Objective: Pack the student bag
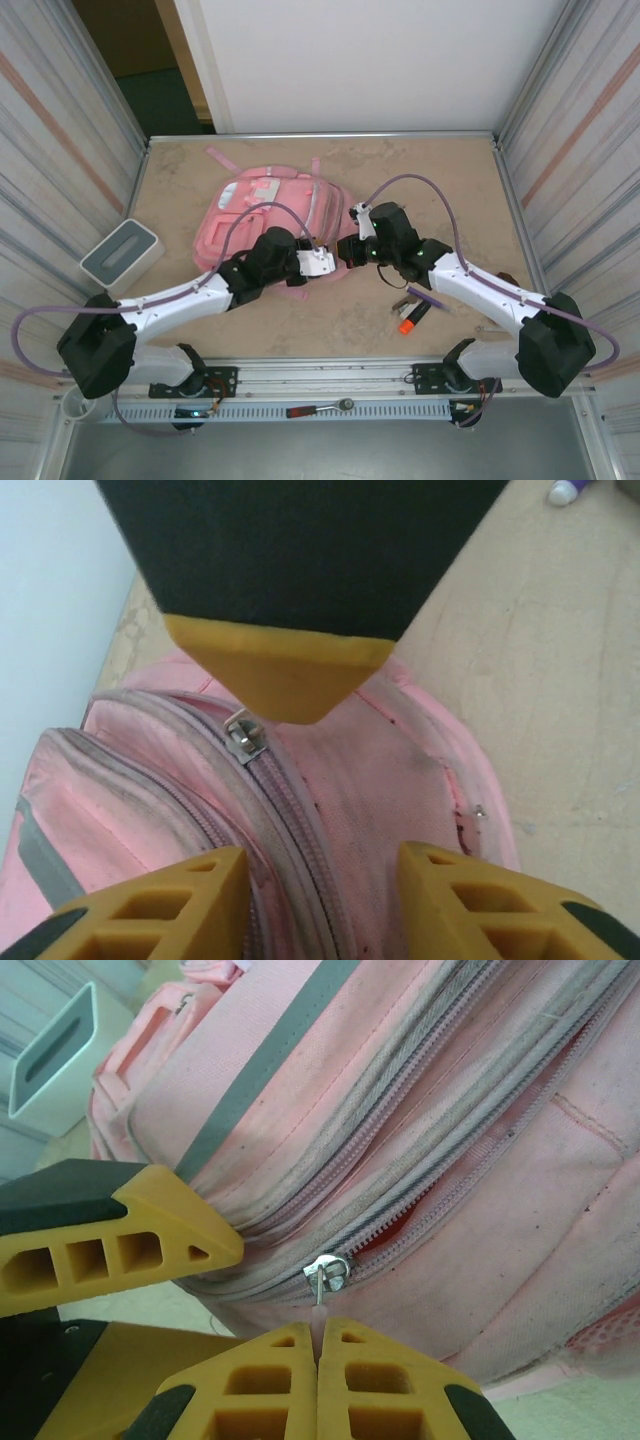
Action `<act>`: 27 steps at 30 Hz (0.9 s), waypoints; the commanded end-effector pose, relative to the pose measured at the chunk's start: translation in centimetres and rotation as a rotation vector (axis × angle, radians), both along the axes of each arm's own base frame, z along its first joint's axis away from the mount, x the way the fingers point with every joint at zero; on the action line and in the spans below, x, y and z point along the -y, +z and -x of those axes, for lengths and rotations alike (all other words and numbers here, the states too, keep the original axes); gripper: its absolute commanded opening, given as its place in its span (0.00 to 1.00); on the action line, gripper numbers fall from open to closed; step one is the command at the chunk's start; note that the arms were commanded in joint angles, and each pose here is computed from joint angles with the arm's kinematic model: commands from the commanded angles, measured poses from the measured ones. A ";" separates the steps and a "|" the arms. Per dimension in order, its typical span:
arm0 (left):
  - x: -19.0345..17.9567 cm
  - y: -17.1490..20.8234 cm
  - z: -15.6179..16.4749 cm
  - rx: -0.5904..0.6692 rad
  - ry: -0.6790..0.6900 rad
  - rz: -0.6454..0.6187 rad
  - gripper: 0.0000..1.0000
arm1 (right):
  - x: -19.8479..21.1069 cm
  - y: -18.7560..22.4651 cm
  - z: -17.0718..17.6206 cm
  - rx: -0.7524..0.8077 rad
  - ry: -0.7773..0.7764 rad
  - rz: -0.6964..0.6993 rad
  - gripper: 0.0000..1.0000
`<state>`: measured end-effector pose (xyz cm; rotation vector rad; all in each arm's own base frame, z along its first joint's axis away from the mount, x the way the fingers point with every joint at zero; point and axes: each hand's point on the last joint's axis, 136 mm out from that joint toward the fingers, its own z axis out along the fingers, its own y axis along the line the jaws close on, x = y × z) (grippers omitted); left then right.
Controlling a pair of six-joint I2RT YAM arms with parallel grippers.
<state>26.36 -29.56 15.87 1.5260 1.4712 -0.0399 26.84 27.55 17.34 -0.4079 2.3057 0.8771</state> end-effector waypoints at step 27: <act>-11.2 3.3 0.4 0.053 0.236 0.299 0.00 | 2.4 0.0 -6.9 0.097 -0.212 0.213 0.00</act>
